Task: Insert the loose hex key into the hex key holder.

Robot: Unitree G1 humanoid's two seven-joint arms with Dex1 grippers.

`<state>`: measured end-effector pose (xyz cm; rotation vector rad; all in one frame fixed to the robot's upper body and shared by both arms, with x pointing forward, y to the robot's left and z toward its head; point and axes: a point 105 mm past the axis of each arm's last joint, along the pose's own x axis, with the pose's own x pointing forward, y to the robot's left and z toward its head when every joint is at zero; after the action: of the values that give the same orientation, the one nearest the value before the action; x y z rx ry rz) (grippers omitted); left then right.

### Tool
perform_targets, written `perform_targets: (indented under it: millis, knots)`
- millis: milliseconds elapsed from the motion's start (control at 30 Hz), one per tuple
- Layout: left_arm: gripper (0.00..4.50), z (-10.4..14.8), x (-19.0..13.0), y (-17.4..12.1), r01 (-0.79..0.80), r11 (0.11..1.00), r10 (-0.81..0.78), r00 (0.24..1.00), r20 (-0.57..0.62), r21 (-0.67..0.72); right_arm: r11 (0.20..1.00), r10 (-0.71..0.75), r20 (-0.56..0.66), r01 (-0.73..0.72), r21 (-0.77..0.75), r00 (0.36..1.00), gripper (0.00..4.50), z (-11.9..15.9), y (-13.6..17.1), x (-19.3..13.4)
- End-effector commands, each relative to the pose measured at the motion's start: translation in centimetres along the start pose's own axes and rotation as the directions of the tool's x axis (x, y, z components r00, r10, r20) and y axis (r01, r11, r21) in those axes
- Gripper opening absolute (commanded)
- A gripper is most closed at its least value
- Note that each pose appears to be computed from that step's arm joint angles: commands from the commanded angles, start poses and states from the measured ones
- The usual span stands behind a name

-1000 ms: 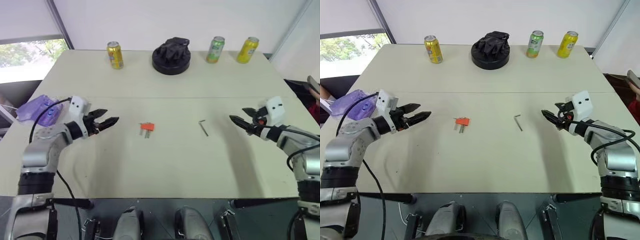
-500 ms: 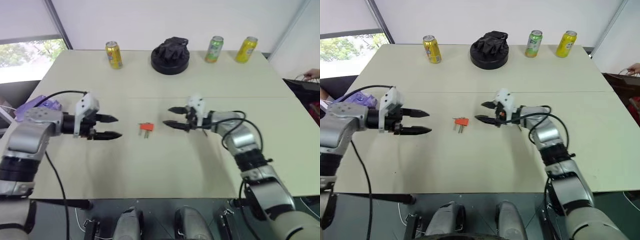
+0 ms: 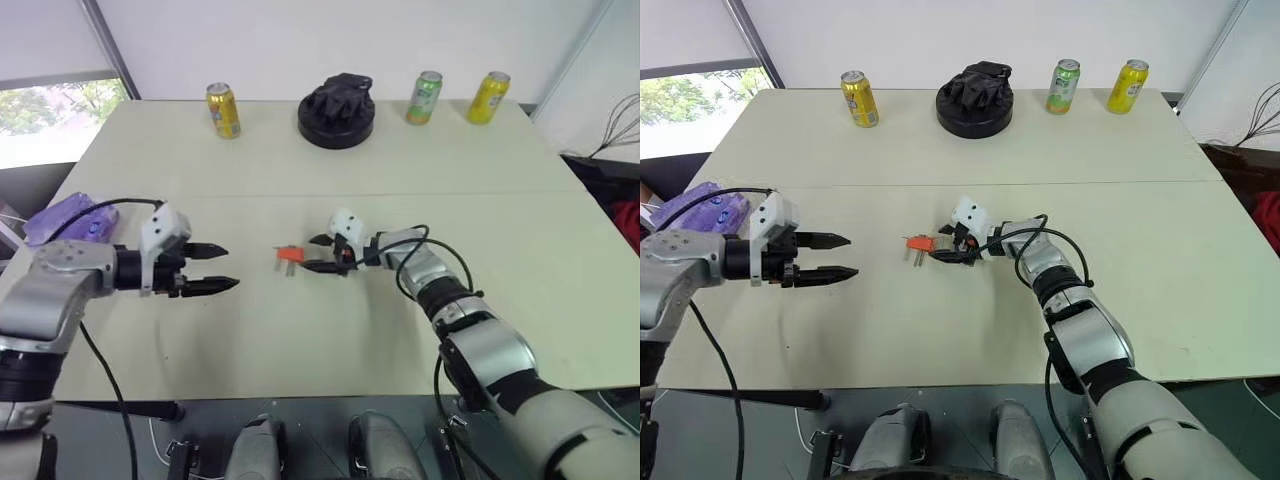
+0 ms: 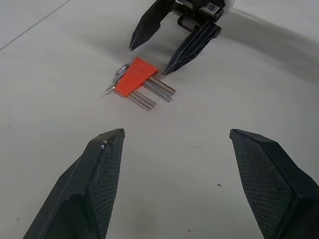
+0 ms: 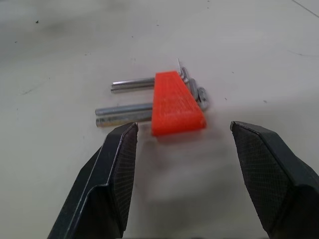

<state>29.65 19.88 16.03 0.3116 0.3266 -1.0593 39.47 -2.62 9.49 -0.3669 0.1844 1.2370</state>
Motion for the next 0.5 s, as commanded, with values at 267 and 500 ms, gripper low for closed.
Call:
perform_targets:
  millis: [267, 500]
  knots:
    - [3.51, 1.25, -0.36, 0.23, -0.073, 0.997, 0.072, 0.995, 0.067, 0.022, 0.999, -0.006, 0.048, 0.008, -0.039, 0.999, 3.07, 2.20, -0.37, 0.92]
    - [3.51, 1.01, -0.17, 0.23, -0.084, 0.996, 0.083, 0.994, 0.073, 0.014, 0.999, 0.016, 0.049, -0.014, -0.033, 0.999, 3.07, 1.45, -0.09, 0.32]
